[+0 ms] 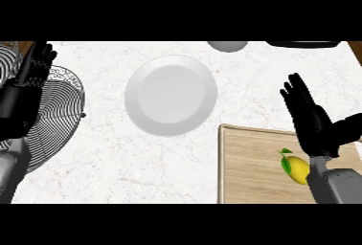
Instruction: Pick the lemon from the tray and place it in the plate
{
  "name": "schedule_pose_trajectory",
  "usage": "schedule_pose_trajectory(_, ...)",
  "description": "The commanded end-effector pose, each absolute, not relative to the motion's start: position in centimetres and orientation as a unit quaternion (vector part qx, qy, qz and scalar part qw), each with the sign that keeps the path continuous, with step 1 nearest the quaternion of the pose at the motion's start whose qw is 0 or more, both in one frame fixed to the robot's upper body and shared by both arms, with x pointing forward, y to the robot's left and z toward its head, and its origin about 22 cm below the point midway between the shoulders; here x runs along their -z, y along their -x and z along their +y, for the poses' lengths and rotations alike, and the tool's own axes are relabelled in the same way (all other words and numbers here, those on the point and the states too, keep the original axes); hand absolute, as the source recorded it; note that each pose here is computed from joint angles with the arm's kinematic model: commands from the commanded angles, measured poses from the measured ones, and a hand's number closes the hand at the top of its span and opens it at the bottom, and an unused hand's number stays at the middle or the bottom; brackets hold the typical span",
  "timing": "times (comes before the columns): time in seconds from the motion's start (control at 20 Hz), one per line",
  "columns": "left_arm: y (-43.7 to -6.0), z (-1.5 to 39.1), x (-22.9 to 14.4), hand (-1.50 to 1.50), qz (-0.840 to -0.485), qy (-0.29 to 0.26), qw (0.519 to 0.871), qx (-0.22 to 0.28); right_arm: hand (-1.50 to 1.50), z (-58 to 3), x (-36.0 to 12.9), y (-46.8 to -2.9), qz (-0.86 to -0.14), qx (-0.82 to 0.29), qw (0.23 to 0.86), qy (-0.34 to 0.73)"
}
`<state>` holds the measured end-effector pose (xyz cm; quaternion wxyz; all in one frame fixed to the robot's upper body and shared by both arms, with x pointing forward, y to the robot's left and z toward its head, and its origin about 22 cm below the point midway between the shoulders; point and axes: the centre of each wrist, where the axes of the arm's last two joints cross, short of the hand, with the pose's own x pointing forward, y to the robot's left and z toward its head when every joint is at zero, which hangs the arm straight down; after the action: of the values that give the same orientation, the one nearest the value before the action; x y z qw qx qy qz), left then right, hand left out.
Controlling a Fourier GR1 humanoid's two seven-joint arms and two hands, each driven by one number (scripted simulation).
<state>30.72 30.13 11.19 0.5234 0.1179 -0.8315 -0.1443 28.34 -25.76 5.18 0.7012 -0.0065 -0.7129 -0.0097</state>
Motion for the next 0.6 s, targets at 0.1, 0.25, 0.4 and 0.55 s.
schedule_pose_trajectory(0.1,-28.3,32.7,-6.2,0.0,-0.766,-0.18,0.601,0.14,-1.5,-25.2,-7.7,-28.4,-0.719,0.001,0.668,-0.189)
schedule_pose_trajectory(0.25,-25.3,35.0,-2.1,0.0,-0.701,-0.221,0.664,0.135,-1.5,-23.8,-9.8,-28.3,-0.718,0.001,0.612,-0.332)
schedule_pose_trajectory(0.4,-22.4,35.1,1.5,0.0,-0.671,-0.214,0.698,0.13,-1.5,-29.5,-10.3,-26.0,-0.817,-0.018,0.569,-0.088)
schedule_pose_trajectory(0.55,-21.2,34.3,1.0,0.0,-0.671,-0.22,0.697,0.122,-1.5,-30.6,-7.0,-21.6,-0.833,0.051,0.543,-0.089)
